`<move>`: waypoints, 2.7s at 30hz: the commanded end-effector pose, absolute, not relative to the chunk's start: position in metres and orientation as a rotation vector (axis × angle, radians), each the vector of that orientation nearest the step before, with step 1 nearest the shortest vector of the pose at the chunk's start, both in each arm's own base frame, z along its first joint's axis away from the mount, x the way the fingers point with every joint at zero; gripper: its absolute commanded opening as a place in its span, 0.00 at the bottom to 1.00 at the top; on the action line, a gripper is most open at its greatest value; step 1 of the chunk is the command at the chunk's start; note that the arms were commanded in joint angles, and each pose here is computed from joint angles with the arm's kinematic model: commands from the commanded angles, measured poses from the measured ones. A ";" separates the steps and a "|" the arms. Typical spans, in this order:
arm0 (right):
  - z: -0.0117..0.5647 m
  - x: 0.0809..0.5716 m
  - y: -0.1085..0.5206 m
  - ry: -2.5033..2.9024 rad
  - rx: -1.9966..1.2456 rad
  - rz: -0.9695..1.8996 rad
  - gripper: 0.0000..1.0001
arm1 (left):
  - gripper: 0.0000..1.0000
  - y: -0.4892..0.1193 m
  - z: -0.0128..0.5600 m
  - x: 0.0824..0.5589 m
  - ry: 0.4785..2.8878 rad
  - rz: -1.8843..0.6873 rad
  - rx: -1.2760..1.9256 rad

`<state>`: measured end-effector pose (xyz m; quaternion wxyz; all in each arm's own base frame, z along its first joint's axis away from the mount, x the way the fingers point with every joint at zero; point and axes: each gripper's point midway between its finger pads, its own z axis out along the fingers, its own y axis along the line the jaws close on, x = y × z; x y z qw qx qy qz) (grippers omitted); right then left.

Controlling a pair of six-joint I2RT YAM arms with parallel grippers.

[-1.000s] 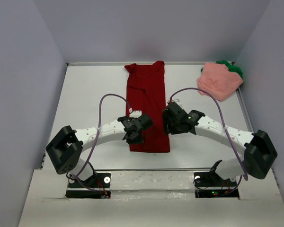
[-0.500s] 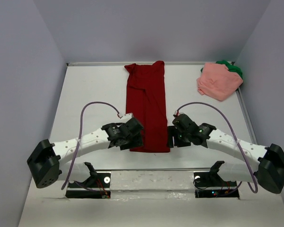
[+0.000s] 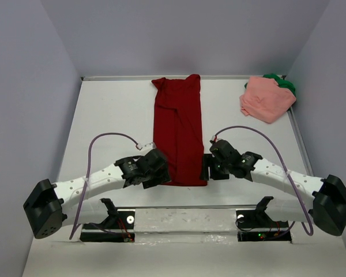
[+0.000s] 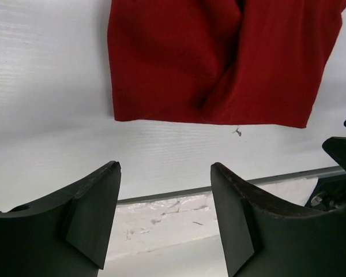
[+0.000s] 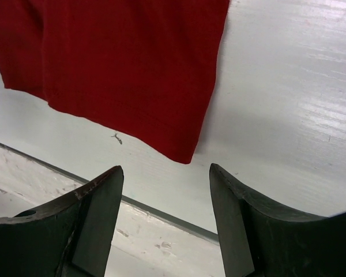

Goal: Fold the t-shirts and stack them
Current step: Fold the tshirt

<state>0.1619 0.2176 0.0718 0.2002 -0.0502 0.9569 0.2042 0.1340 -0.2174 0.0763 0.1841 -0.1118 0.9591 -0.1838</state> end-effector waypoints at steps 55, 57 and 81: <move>0.034 0.176 0.222 2.718 0.144 0.478 0.65 | 0.11 -0.199 0.016 0.155 2.816 -0.548 -0.401; 0.032 0.176 0.224 2.725 0.139 0.485 0.65 | 0.04 -0.198 0.016 0.154 2.819 -0.543 -0.399; 0.021 0.171 0.232 2.740 0.217 0.544 0.10 | 0.00 -0.199 0.019 0.156 2.811 -0.554 -0.382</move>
